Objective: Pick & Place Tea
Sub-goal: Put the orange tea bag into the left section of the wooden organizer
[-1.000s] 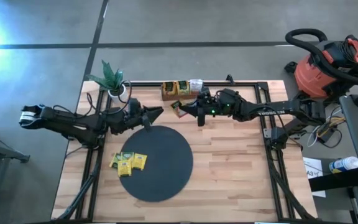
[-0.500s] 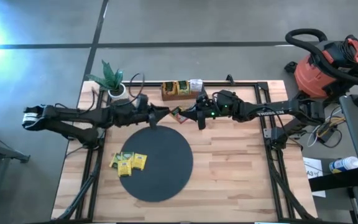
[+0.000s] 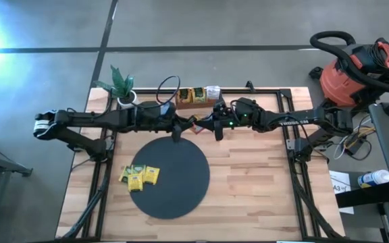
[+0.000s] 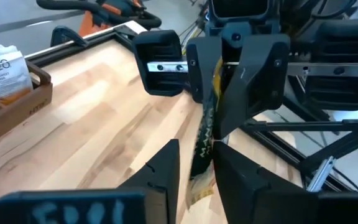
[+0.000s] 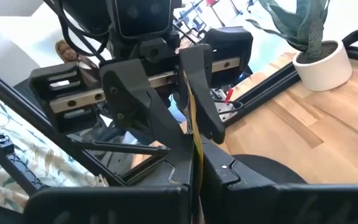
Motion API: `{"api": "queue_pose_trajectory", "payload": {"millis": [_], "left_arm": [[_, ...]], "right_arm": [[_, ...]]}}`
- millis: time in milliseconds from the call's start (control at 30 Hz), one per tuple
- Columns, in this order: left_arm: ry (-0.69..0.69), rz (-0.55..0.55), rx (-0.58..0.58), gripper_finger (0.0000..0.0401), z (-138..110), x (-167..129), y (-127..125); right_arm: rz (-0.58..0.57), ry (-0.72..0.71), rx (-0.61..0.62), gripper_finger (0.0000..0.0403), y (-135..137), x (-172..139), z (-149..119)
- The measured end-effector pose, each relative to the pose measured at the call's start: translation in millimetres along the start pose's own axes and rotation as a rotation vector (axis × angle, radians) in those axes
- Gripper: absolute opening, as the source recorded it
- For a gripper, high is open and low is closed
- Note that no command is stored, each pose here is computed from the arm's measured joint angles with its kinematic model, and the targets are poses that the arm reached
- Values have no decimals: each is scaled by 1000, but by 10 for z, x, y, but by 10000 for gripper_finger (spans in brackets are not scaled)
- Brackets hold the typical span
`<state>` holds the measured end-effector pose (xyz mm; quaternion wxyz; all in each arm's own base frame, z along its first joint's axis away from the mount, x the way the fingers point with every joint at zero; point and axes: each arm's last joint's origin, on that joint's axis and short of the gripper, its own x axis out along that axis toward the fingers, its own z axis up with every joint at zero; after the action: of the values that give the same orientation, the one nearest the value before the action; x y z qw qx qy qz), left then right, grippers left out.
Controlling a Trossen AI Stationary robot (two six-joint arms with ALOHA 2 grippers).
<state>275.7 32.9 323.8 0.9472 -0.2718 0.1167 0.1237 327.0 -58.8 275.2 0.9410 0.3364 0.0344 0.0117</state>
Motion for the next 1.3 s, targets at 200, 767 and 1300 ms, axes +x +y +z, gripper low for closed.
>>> {"api": "queue_pose_trajectory", "payload": {"millis": [200,767,1300], "left_arm": [[-4,-1,4,33,15,-12,-7],[27,111,65,1,-11,-10,109],[245,287,244,0,242,59,1408]], "right_arm": [[-3,-2,-3,9,-1,0,0],[-60,69,-50,74,-60,-6,-66],[-310,126,-41,150,-328,-123,107]]}}
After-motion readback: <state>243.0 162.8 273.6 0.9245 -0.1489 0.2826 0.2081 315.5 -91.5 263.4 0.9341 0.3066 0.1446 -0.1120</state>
